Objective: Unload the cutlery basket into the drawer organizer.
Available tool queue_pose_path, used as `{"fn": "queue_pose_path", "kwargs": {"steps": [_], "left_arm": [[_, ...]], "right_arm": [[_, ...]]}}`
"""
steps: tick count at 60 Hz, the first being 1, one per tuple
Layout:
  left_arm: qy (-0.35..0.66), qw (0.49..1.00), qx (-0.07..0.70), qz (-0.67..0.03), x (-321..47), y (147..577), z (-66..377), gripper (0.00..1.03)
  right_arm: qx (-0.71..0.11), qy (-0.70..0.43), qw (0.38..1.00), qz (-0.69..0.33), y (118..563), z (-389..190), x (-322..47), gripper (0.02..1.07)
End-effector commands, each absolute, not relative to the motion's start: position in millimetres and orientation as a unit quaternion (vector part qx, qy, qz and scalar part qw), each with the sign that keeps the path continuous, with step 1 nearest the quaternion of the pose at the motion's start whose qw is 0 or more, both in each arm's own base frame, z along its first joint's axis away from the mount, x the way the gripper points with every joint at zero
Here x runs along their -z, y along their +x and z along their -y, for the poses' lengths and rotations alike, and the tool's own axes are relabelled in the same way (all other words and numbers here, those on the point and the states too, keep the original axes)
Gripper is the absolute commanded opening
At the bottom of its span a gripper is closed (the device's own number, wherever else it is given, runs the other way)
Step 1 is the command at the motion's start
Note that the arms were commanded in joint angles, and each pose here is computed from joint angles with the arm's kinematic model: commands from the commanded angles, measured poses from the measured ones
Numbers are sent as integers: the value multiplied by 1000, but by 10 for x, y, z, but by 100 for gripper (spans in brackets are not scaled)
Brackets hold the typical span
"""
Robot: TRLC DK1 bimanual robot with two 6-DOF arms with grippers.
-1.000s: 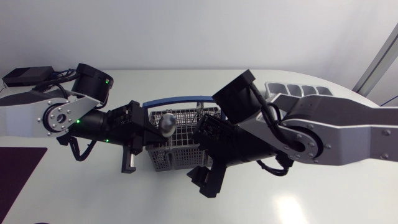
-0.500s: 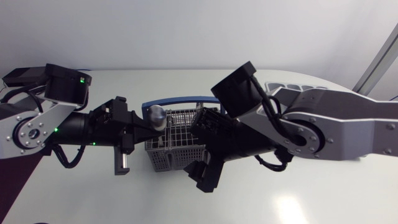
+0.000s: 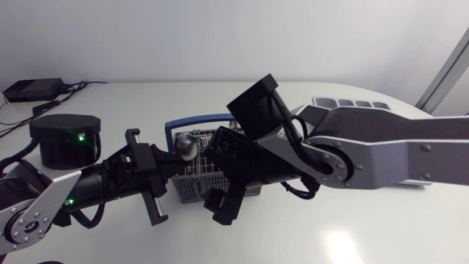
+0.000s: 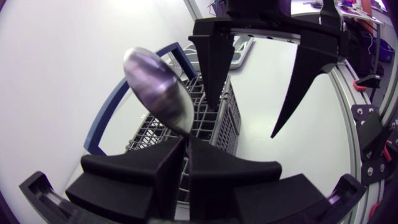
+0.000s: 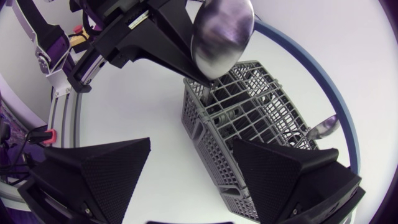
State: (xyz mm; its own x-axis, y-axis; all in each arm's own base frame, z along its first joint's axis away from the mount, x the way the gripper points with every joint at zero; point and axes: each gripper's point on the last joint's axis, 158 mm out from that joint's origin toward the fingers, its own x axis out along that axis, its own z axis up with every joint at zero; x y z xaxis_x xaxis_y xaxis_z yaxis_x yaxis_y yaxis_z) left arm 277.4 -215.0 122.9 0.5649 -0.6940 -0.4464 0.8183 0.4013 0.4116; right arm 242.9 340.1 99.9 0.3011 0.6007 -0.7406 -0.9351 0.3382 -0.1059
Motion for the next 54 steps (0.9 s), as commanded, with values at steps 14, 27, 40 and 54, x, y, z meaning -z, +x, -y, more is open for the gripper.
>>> {"fn": "queue_pose_path", "kwargs": {"steps": [14,27,40,54], "left_arm": [[302,848,426,-95,-1178,2793,2143,20],[299,865,395,-80,-1282,2945,2101,19],[290,878,374,-72,-1322,3000,2050,19],[281,885,363,-77,-1219,2897,2004,19]], "right_arm": [[-506,-275,747,-333,2408,-3398,-674,98],[-498,-275,755,-325,2498,-3426,-642,98],[-484,-269,767,-324,2635,-3410,-607,98],[-475,-256,773,-333,2760,-3427,-586,98]]}}
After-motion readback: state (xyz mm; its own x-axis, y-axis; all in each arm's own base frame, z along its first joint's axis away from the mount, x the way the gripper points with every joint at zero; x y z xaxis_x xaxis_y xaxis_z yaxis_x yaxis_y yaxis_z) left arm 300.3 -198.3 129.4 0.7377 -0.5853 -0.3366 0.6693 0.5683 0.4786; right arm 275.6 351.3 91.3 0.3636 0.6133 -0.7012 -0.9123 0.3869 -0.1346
